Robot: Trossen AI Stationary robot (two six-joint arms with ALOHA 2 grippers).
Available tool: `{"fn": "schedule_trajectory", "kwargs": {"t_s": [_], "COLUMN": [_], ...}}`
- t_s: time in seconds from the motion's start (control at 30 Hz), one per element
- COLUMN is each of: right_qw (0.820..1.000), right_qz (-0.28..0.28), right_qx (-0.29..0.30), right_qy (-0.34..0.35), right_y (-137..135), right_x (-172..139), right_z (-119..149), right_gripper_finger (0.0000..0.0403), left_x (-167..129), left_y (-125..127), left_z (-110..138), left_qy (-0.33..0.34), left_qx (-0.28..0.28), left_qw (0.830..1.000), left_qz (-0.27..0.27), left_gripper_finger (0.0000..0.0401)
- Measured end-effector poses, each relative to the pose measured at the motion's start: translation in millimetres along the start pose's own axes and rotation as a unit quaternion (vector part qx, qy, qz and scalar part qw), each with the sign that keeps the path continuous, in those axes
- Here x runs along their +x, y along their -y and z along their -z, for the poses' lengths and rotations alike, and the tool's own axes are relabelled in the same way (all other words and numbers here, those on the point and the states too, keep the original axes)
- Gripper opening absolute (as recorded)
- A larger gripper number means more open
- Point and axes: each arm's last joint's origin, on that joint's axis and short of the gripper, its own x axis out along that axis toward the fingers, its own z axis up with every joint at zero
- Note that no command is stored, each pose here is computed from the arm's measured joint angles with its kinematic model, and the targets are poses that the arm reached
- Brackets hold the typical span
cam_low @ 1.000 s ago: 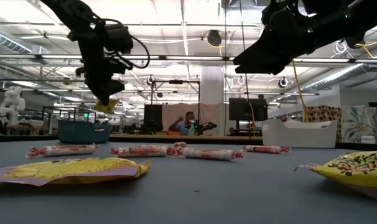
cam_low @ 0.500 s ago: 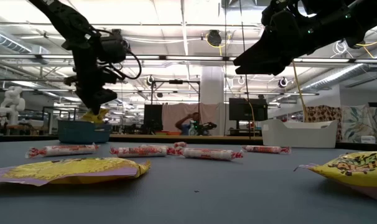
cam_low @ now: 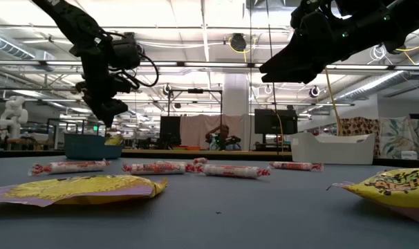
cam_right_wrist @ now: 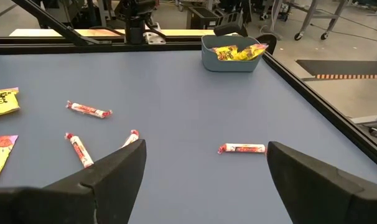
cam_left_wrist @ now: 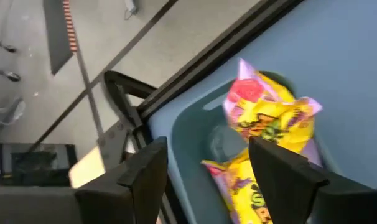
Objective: Sort candy
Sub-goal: Put the yellow candy pack into the blue bin
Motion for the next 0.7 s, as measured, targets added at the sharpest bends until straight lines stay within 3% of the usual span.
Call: {"fn": "schedule_trajectory", "kwargs": {"t_s": [0.17,0.37,0.7], "right_qw": [1.000,1.000,1.000], "right_qz": [0.000,0.000,-0.002], "right_qx": [0.000,0.000,0.002], "right_qy": [0.000,0.000,0.000], "right_y": [0.0,0.0,-0.5], "right_x": [0.0,0.0,-0.1], "right_z": [0.0,0.0,0.0], "right_gripper_finger": [0.0325,0.0325,0.0325], "left_x": [-3.3,-1.3,22.7], "left_y": [7.9,13.9,28.0], "left_z": [-0.9,-9.8,-3.9], "left_qy": [0.009,0.046,-0.017], "left_qx": [0.010,0.003,-0.004], "left_qw": [0.999,0.997,0.998], "left_qz": [0.052,0.066,0.058], "left_gripper_finger": [0.0211,0.0171,0.0109]}}
